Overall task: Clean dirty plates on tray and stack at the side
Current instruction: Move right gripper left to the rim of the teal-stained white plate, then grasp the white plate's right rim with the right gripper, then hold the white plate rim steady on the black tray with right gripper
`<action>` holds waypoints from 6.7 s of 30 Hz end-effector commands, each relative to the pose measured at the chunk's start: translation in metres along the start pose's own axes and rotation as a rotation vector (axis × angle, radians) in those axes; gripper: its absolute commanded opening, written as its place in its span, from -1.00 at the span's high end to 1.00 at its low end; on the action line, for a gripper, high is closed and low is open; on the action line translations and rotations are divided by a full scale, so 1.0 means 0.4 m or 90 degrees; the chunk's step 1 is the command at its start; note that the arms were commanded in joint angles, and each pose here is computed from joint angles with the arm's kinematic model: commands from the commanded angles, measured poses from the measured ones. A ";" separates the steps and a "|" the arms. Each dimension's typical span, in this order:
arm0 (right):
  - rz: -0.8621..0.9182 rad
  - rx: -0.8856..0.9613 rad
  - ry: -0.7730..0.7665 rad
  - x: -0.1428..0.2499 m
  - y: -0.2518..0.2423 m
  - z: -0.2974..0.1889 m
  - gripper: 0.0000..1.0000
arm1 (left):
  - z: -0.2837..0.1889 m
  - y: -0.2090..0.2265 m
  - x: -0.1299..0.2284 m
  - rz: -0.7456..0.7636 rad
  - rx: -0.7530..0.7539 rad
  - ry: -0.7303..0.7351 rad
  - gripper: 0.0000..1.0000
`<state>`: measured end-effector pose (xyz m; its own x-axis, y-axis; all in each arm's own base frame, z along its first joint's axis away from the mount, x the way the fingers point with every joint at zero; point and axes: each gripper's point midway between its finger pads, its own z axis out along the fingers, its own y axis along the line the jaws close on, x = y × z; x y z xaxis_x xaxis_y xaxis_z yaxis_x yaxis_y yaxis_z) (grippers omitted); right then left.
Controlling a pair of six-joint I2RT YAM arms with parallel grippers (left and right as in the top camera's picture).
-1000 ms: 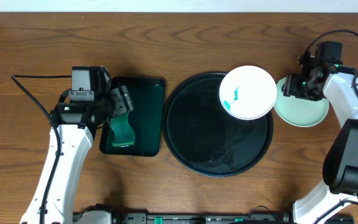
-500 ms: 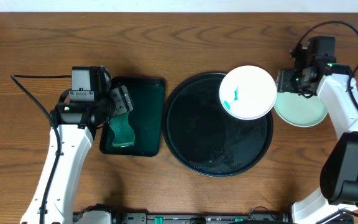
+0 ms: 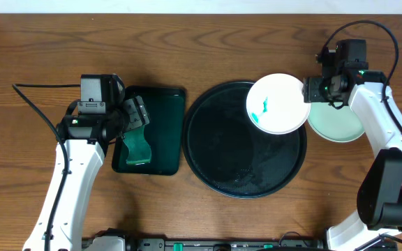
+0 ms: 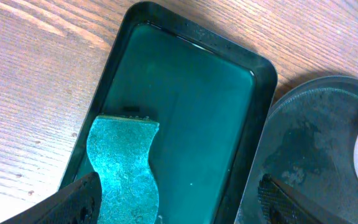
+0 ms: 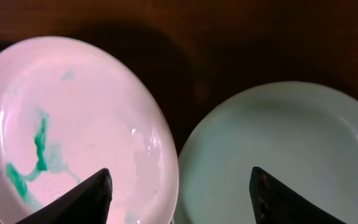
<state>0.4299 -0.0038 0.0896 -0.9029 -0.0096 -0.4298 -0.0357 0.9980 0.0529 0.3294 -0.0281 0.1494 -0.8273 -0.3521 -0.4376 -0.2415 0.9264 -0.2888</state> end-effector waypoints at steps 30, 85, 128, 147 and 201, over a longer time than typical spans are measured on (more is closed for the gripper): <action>-0.011 0.026 0.068 0.066 -0.012 0.051 0.01 | -0.012 -0.008 -0.016 0.004 0.006 -0.012 -0.61; 0.151 -0.052 0.252 0.296 0.209 0.073 0.96 | -0.012 -0.008 -0.016 0.004 0.006 -0.012 -0.62; -0.062 -0.116 0.166 0.234 0.260 0.094 0.51 | -0.012 -0.008 -0.016 0.004 0.006 -0.012 -0.61; -0.058 -0.088 0.168 0.265 0.244 0.118 0.97 | -0.012 -0.008 -0.016 0.004 0.006 -0.012 -0.61; -0.015 -0.110 0.183 0.264 0.263 0.098 0.98 | -0.012 -0.008 -0.016 0.004 0.006 -0.012 -0.62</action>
<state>0.3467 0.0923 0.0101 -0.9875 -0.0420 -0.1522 -0.0715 0.9784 0.1942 0.3293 -0.0281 0.1494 -0.8275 -0.3521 -0.4373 -0.2417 0.9264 -0.2887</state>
